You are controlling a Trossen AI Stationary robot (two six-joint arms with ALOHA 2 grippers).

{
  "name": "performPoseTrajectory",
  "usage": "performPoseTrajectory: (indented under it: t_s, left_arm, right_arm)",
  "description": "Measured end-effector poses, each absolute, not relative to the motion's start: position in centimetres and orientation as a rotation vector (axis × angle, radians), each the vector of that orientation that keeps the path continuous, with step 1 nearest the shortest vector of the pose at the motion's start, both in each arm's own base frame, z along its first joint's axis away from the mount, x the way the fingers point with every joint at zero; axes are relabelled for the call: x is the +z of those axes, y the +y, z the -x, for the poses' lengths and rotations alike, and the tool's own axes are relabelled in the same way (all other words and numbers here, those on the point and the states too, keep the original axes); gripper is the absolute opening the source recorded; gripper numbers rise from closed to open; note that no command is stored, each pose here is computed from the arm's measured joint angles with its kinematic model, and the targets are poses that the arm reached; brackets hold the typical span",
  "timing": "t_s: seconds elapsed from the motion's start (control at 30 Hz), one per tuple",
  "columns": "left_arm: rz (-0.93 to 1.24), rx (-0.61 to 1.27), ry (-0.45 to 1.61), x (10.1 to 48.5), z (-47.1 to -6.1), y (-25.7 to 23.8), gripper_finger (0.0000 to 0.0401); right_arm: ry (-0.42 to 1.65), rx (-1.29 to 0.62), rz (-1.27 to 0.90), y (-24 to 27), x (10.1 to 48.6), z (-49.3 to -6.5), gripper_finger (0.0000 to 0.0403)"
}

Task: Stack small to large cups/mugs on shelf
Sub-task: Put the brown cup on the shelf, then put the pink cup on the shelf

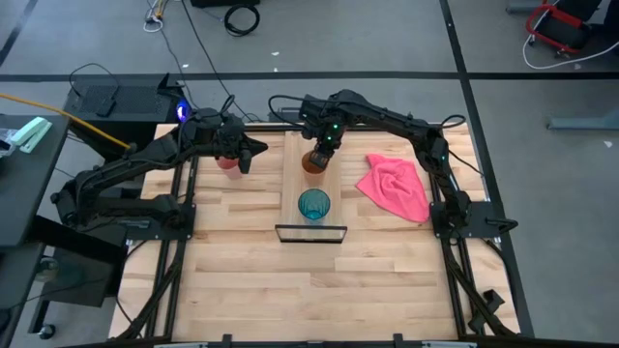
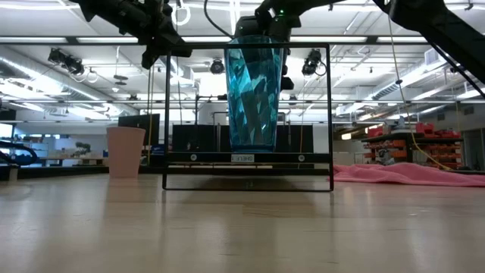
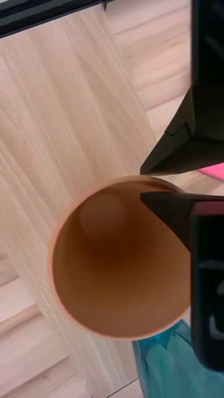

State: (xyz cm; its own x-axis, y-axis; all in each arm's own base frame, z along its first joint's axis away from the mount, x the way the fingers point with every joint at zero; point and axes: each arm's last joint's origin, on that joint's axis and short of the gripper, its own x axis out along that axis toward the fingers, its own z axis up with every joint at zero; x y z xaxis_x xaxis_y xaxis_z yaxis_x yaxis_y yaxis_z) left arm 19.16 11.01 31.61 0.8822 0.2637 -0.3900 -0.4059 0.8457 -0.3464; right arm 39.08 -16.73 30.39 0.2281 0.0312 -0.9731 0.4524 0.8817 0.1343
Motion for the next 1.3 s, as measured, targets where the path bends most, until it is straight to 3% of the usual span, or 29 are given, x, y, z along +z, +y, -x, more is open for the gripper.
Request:
performPoseTrajectory:
  t_s: [0.57, 0.8, 1.0, 1.3]
  left_arm:
    - [0.429, 0.373, 0.338, 31.6, -19.1, 11.1, 0.006]
    - [0.424, 0.549, 0.362, 31.2, -18.5, 11.9, 0.0062]
    - [0.514, 0.788, 0.53, 29.5, -15.9, 13.6, 0.0055]
    - [0.813, 0.957, 0.737, 27.4, -11.5, 14.8, 0.007]
  right_arm:
    - [1.287, -0.301, -0.425, -16.3, 31.9, -38.4, 0.0061]
    - [1.227, -0.308, -0.412, -15.8, 34.9, -36.5, 0.0061]
    - [1.109, -0.307, -0.375, -14.6, 39.2, -33.6, 0.0061]
    - [0.958, -0.323, -0.311, -13.2, 43.9, -29.4, 0.0061]
